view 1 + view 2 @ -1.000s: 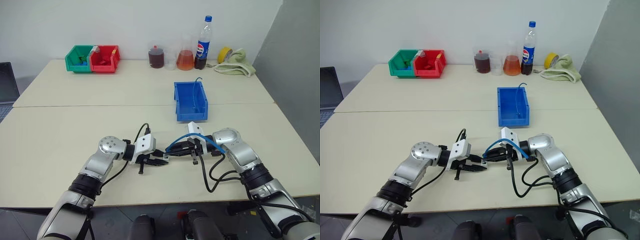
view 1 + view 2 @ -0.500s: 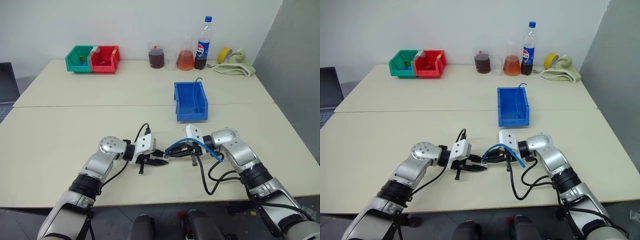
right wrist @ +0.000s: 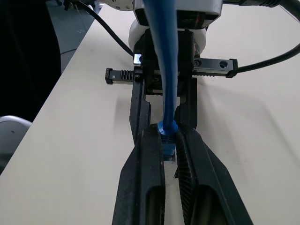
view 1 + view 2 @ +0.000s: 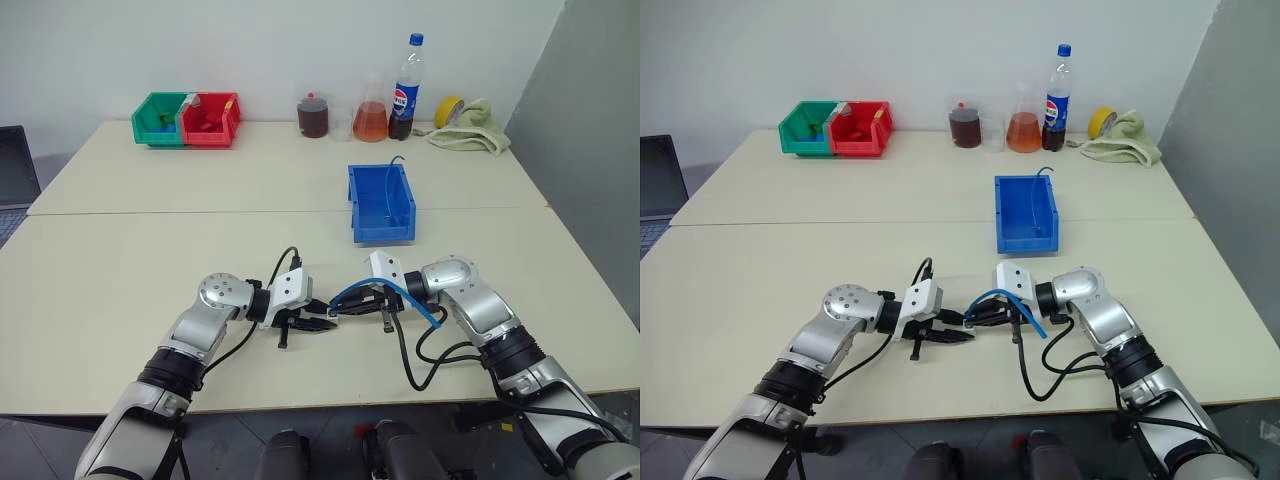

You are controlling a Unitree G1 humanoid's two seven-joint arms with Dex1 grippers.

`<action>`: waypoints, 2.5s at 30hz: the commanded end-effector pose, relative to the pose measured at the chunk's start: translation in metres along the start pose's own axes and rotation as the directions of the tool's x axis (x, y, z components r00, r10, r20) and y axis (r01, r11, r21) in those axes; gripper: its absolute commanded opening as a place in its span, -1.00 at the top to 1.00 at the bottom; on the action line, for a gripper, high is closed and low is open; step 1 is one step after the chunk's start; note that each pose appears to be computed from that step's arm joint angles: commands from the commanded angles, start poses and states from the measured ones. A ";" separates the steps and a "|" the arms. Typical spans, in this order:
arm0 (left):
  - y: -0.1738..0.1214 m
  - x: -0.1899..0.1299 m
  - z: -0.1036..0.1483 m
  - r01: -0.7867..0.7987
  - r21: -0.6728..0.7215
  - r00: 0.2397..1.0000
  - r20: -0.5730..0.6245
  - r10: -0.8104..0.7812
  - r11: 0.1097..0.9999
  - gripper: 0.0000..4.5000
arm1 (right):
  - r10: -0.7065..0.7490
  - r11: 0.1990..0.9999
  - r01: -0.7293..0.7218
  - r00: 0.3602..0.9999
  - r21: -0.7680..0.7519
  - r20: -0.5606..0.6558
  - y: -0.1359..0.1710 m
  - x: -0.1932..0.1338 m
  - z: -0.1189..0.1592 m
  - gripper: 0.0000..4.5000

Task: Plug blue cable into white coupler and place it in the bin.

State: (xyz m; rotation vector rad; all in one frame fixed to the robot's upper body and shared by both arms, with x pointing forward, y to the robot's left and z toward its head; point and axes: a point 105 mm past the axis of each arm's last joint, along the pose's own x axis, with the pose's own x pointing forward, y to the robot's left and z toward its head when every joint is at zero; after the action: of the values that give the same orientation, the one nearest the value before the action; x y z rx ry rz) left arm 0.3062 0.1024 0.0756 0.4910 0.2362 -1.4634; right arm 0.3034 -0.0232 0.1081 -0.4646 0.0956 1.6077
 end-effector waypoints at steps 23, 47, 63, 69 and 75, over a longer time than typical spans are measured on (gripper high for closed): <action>0.001 -0.002 0.003 -0.023 0.014 1.000 0.005 0.023 1.000 0.65 | 0.069 0.989 -0.047 0.986 0.142 -0.154 0.023 0.005 -0.041 0.95; 0.000 -0.002 0.003 -0.028 0.009 1.000 0.008 0.028 1.000 0.65 | 0.082 0.985 -0.058 0.985 0.163 -0.151 0.022 0.011 -0.042 0.95; -0.006 -0.013 0.007 -0.004 -0.006 1.000 0.021 0.004 1.000 -0.76 | 0.049 0.987 -0.029 0.991 0.156 -0.124 0.015 0.007 -0.031 0.95; -0.012 -0.036 0.012 -0.048 -0.016 0.999 0.024 0.048 0.999 -0.99 | 0.009 0.983 0.007 0.996 0.183 -0.083 0.007 0.003 -0.018 0.95; -0.020 -0.053 0.024 -0.136 -0.052 0.988 0.062 0.139 0.989 -0.99 | -0.034 0.968 0.034 0.999 0.249 -0.005 0.002 -0.006 0.008 0.95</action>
State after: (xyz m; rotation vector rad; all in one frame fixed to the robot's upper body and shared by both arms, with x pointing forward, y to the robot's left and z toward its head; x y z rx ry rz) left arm 0.2794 0.1390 0.0995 0.4188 0.2405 -1.3586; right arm 0.3031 -0.0245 0.1127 -0.3285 0.2558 1.5474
